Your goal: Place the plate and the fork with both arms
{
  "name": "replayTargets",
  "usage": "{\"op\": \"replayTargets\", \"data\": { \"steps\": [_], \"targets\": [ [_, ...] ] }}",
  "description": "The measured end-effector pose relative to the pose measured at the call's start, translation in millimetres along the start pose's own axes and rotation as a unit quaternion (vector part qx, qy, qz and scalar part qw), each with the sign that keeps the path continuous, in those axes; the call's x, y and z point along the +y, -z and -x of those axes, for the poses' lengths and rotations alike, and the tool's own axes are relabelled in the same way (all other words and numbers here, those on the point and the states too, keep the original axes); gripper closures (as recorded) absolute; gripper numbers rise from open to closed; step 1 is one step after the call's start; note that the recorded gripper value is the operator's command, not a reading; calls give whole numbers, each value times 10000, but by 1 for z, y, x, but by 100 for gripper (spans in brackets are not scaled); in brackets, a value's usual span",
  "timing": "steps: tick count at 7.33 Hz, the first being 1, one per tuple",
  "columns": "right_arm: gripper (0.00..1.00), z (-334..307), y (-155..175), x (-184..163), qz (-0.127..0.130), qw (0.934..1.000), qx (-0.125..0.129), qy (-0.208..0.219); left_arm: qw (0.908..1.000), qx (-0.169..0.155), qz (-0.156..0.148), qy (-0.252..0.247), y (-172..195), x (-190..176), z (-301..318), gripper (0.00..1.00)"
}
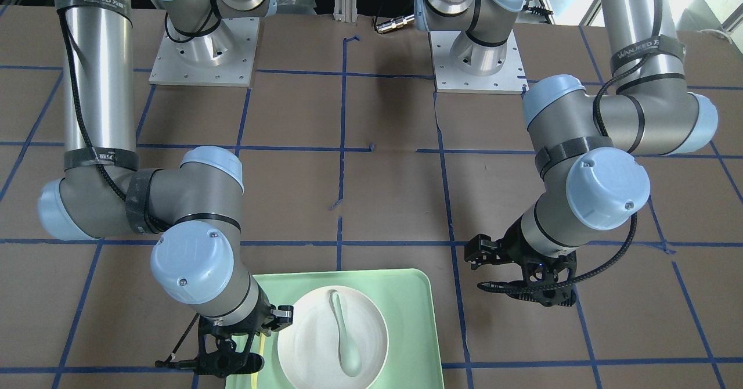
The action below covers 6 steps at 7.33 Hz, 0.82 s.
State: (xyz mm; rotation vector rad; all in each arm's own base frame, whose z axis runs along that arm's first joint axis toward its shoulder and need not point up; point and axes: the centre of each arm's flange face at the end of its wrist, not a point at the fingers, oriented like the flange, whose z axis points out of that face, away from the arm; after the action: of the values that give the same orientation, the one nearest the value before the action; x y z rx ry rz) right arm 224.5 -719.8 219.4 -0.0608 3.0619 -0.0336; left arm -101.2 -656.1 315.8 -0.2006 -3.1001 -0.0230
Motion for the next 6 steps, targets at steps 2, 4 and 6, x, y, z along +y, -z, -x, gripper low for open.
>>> {"op": "replayTargets", "data": {
  "steps": [2, 4, 6],
  "targets": [
    [0, -1, -8, 1, 43, 10000, 5, 51, 10000, -7, -18, -13, 4, 1, -2, 0],
    [0, -2, 5, 2, -49, 10000, 33, 66, 10000, -16, -27, -15, 7, 2, -2, 0],
    [0, -1, 45, 9, -227, 9997, 103, 87, 10000, -34, -58, -12, 15, 5, -3, 0]
  ]
}}
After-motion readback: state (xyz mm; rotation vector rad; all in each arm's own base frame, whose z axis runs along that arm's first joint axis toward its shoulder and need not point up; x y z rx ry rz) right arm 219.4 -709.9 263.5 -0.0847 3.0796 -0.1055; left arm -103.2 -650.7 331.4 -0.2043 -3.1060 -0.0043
